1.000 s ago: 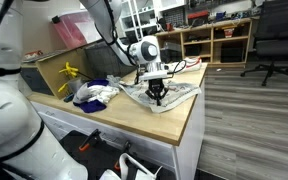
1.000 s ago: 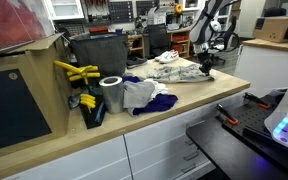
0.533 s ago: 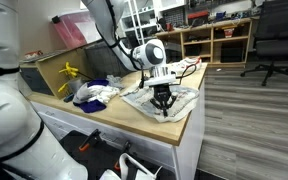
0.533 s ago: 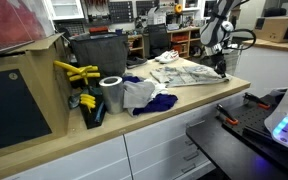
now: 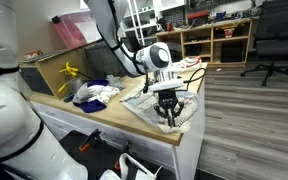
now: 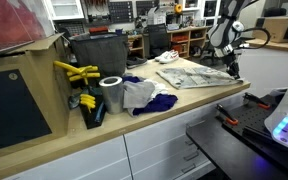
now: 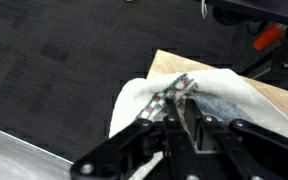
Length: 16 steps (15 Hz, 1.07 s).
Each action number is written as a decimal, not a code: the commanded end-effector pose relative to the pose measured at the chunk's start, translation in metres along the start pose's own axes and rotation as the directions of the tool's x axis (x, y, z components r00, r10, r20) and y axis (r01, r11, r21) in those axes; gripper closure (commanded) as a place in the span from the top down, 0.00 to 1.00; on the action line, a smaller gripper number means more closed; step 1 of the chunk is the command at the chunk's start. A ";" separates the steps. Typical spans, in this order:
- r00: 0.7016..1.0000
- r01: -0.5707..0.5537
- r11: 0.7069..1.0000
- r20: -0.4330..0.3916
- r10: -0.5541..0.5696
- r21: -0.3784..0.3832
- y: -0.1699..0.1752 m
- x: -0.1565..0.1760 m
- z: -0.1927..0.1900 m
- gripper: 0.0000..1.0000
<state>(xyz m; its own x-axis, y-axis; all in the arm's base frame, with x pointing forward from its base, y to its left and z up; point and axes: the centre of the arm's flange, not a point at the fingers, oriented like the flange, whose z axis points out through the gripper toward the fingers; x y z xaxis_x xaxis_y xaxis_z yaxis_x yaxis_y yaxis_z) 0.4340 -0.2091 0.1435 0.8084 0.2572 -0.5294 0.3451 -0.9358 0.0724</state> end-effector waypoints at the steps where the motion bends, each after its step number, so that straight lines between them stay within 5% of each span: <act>1: 0.998 0.016 1.000 -0.057 -0.017 -0.021 0.001 -0.013 -0.021 0.49; 8: 0.965 -0.040 0.999 -0.259 0.041 0.010 -0.015 0.020 -0.089 0.99; 16: 0.889 -0.090 0.965 -0.418 0.189 0.246 -0.070 0.086 -0.155 1.00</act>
<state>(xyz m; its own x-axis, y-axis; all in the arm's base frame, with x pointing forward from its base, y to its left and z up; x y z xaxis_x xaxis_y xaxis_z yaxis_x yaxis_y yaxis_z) 0.5304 -0.1018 0.2192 0.9687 0.1989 -0.1482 0.1952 -0.9800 -0.0393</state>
